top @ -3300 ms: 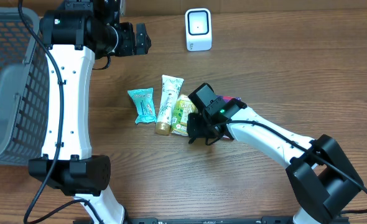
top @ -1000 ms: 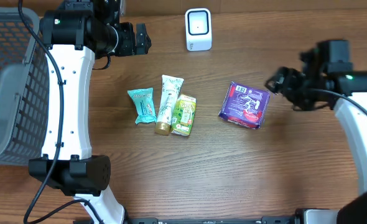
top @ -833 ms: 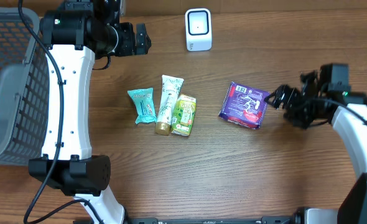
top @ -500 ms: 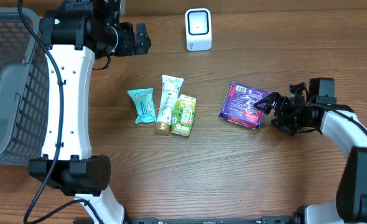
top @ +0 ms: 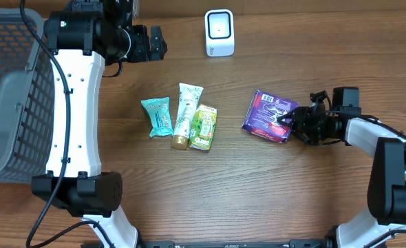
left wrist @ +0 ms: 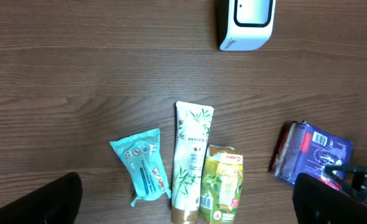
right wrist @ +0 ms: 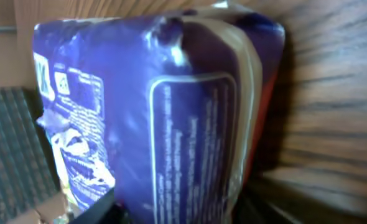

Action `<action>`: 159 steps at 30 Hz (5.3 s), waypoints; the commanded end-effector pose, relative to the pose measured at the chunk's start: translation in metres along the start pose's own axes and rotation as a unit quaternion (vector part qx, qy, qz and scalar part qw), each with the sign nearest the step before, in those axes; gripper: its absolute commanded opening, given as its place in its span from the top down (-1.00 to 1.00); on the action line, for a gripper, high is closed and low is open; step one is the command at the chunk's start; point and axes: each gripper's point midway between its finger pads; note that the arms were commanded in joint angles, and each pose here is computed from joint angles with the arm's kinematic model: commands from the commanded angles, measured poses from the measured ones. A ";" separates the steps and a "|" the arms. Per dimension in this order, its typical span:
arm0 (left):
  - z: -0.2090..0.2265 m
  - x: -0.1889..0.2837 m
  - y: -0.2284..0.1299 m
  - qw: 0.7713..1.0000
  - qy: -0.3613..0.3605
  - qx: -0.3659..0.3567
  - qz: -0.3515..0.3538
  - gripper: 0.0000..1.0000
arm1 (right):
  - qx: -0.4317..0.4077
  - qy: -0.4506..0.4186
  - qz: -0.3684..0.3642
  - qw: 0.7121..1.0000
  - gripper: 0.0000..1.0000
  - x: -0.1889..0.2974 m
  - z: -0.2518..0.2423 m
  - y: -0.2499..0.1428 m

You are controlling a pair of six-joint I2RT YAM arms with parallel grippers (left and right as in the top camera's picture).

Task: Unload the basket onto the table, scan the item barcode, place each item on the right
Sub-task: 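Regrasp the purple package from its right side with the right gripper, then lift the purple package and hold it against the white scanner, then move the purple package right and set it on the table edge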

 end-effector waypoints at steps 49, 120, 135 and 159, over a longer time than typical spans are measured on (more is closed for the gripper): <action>-0.005 0.004 0.002 1.000 -0.007 -0.010 -0.006 -1.00 | 0.409 -0.481 -0.323 0.705 0.93 0.155 0.245 0.162; -0.004 0.004 0.002 1.000 -0.007 -0.010 -0.006 -1.00 | 0.497 -0.241 -0.313 0.773 0.93 0.137 0.345 0.078; -0.004 0.004 0.002 1.000 -0.007 -0.010 -0.006 -0.99 | -0.090 -0.180 -0.131 0.971 0.93 0.154 0.039 0.111; -0.004 0.004 0.002 1.000 -0.007 -0.010 -0.006 -0.99 | -0.168 -0.294 -0.214 0.916 -0.69 0.206 -0.061 0.116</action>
Point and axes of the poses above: each gripper's point midway between its finger pads, its own x axis back along the fingers, its own z axis along the line the jaws close on, y = z × x
